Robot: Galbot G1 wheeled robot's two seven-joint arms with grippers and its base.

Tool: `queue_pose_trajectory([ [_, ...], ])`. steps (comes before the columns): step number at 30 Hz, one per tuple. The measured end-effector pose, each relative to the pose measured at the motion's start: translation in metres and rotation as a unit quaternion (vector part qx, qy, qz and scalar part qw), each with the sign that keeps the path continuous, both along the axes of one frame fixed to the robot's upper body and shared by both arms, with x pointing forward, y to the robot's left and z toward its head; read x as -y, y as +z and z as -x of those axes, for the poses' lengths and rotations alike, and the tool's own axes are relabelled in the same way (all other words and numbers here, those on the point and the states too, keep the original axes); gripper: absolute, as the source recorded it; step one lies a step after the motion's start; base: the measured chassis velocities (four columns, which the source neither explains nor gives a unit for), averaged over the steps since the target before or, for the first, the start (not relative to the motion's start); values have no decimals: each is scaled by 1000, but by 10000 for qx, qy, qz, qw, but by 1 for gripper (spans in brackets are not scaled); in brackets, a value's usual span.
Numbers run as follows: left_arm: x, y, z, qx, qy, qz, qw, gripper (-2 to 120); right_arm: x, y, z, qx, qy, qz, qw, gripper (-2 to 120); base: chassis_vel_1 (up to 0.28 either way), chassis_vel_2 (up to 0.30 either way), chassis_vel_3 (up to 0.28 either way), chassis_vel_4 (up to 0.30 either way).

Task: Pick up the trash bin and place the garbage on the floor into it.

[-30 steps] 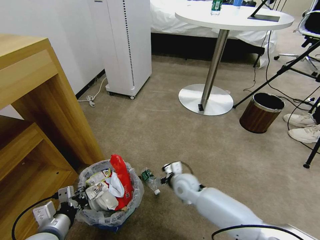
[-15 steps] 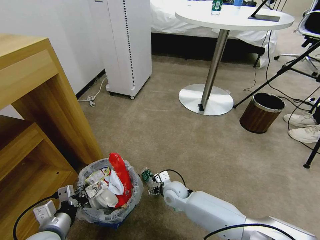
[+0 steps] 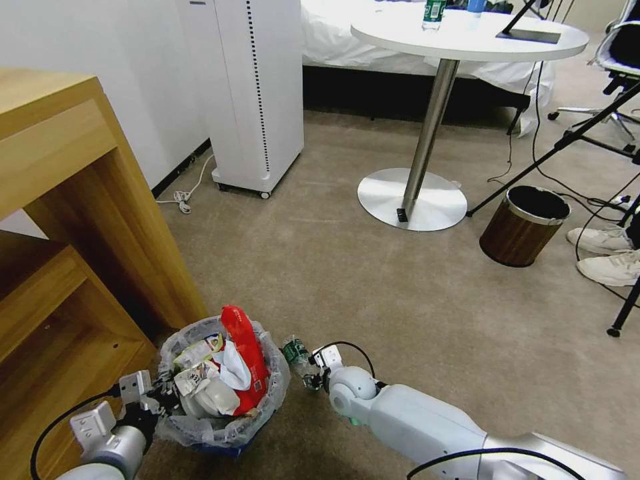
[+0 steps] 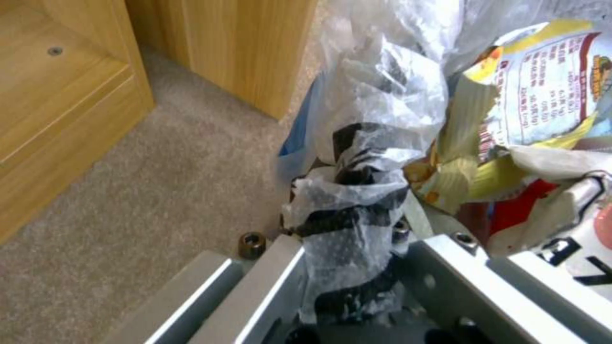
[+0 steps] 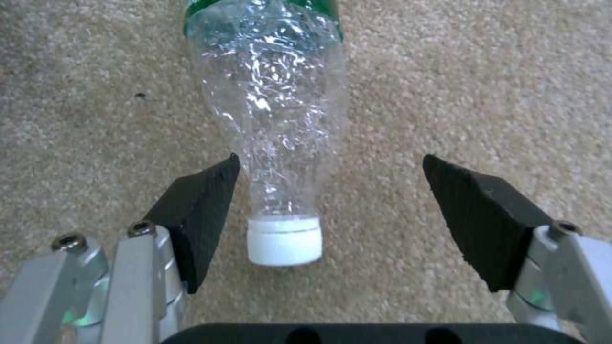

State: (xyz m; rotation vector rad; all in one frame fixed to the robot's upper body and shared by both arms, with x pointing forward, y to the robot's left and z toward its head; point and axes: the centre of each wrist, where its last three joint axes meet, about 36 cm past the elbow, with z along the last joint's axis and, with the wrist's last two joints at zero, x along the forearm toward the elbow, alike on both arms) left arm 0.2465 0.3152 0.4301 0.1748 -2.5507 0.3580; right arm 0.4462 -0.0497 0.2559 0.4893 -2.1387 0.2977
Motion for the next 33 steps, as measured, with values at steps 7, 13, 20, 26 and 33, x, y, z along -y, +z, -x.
queue_pose_trajectory([
  [7, 1, 1, 0, 37, -28, 34, 10000, 0, -8, -11, 2, 72, 75, 41, 9999, 68, 0, 0, 0, 0],
  [13, 2, 1, -1, 84, -44, 60, 9999, 0, -9, -14, 4, 197, 107, 33, 9997, 43, 0, 0, 0, 0],
  [20, 4, 1, -1, 95, -55, 71, 9999, 0, -2, -14, 9, 275, 71, -8, 9996, 20, 0, 0, 0, 0],
  [26, 0, -2, -1, 66, -22, 35, 10000, 0, 34, 11, 13, 672, -103, -354, 9971, 18, 0, 0, 0, 0],
  [33, -4, -4, -3, 37, -17, -17, 10000, 0, 105, 110, 34, 2024, 194, -1404, 9690, 18, 0, 0, 0, 0],
])
